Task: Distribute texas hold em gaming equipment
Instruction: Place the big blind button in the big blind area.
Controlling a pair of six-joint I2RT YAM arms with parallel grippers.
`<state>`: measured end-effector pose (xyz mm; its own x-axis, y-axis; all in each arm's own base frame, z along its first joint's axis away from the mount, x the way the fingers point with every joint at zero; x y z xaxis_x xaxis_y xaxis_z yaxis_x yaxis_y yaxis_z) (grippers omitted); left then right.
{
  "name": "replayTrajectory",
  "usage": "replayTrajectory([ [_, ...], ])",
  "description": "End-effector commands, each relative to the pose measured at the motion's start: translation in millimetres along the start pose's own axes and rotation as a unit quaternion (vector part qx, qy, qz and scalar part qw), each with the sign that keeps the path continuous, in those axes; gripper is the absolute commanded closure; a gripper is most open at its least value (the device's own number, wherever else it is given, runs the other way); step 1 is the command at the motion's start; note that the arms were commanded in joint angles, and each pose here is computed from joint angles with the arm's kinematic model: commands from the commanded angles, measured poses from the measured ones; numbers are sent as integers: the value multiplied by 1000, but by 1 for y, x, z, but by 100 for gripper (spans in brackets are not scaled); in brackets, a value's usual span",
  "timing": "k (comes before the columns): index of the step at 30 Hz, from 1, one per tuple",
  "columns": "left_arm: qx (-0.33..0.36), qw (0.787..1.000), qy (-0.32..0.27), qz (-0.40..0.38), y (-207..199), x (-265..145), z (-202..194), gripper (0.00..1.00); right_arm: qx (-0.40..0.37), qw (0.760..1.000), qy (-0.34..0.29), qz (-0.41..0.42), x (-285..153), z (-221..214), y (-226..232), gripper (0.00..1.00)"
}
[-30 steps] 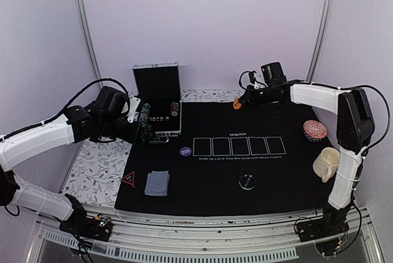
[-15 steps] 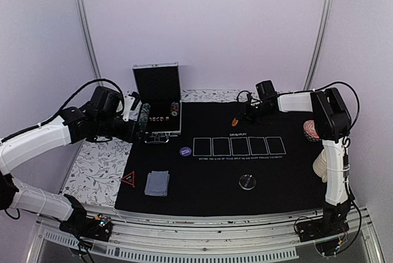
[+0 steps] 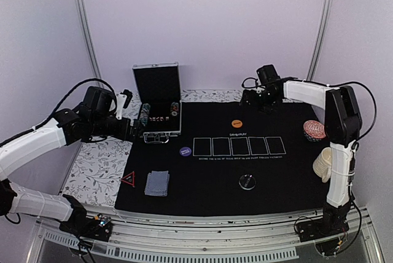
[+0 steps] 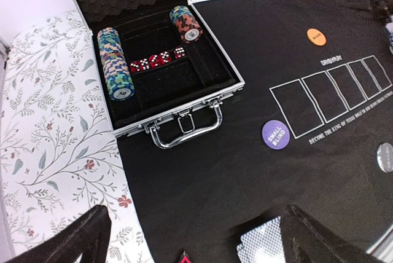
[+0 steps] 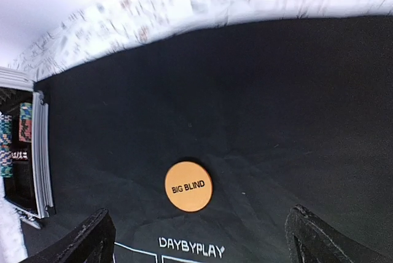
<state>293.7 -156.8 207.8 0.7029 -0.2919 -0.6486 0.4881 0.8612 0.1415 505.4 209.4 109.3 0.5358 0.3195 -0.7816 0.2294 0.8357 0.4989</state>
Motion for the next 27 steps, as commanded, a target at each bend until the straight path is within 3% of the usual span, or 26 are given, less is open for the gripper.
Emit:
replayTrajectory([
  [1, -8, 999, -10, 29, 12, -3, 2, 2, -138, 982, -123, -50, -119, -7, 61, 1],
  [5, -9, 1000, -10, 26, 11, -2, 1, 2, -211, 970, -110, -45, -167, -74, 59, 1],
  [11, -10, 999, -8, 35, 13, -1, -1, 2, -156, 983, -101, 0, -207, -119, 0, 1],
  [19, -11, 999, -9, 30, 12, 1, -1, 2, -116, 981, -124, 93, -251, -145, -31, 1],
  [27, -9, 1000, 9, 25, 10, 12, -7, 2, -107, 982, -141, 64, -245, -153, -65, 1],
])
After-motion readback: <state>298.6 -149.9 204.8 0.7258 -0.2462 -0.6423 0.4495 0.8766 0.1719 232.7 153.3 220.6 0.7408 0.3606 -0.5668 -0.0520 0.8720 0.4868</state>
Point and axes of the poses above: each gripper's point midway between its finger pads, its own x axis out along the fingers, its own y axis along the line the jaws close on, z = x × y, the point moved 2 cm from there along -x, back along the fingers, and after that the axes turned 15 degrees about x, right-handed, at the moved point
